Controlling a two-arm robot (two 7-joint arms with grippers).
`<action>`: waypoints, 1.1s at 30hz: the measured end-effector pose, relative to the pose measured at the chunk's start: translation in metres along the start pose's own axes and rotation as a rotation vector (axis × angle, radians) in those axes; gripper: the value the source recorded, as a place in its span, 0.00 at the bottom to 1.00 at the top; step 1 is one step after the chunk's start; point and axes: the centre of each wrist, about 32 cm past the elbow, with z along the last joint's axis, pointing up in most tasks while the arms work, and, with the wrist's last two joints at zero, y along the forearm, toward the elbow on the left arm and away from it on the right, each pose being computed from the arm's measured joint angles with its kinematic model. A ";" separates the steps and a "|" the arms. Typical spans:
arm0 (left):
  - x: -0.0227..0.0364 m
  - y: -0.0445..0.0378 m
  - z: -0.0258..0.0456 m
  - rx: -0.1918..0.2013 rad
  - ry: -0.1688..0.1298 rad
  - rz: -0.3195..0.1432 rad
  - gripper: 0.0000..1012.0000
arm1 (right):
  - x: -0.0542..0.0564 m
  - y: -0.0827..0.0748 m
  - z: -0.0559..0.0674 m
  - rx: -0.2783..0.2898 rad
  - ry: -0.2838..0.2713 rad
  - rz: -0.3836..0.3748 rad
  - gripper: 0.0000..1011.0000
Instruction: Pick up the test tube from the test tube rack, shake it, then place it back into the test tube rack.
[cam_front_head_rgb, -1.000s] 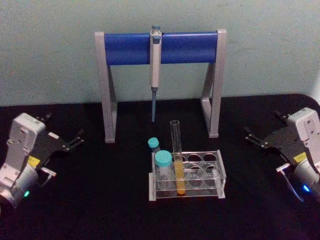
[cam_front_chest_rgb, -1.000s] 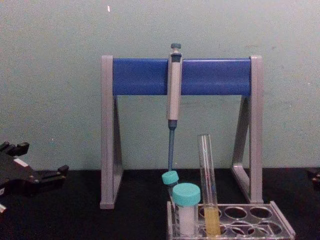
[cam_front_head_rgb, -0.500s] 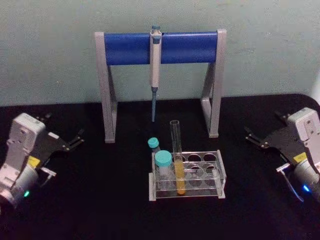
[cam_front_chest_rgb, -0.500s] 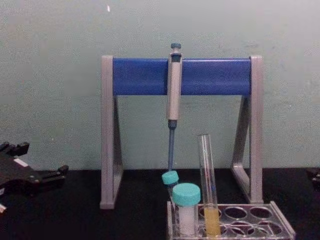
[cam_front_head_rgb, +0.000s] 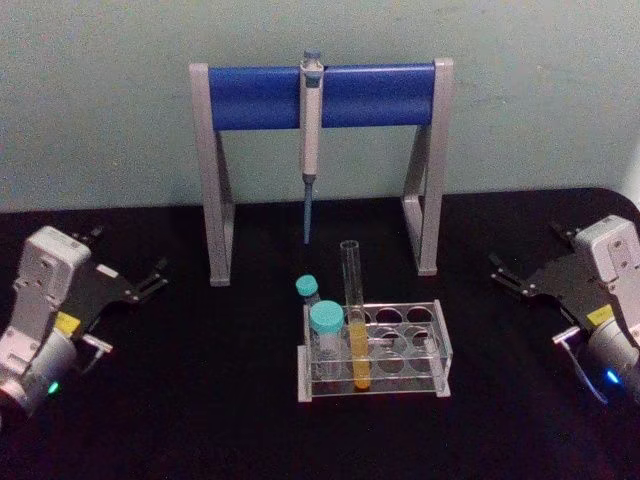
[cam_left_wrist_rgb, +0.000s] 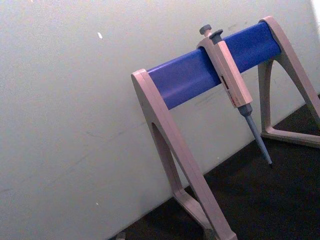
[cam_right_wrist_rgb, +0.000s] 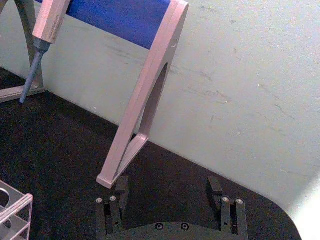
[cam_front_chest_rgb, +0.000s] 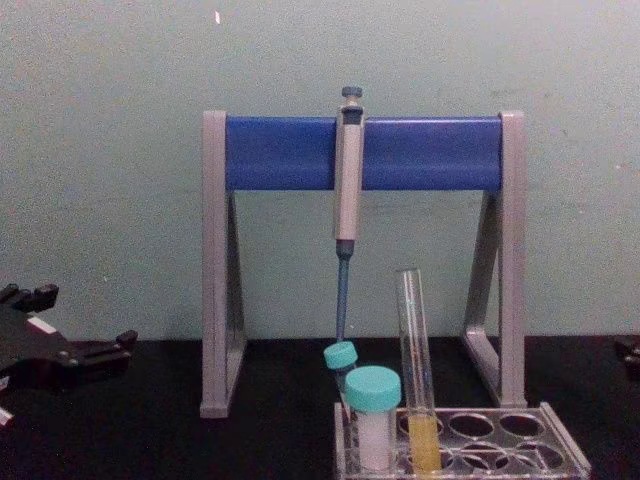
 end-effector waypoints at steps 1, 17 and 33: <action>0.0000 0.0000 0.0000 0.000 0.000 0.000 0.99 | 0.000 0.000 0.000 0.000 0.000 0.000 0.99; 0.0000 0.0000 0.0000 0.000 0.000 0.000 0.99 | -0.005 -0.009 0.002 0.011 0.015 0.020 0.99; 0.0000 0.0000 0.0000 0.000 0.000 0.000 0.99 | -0.040 -0.044 0.014 0.069 0.123 0.122 0.99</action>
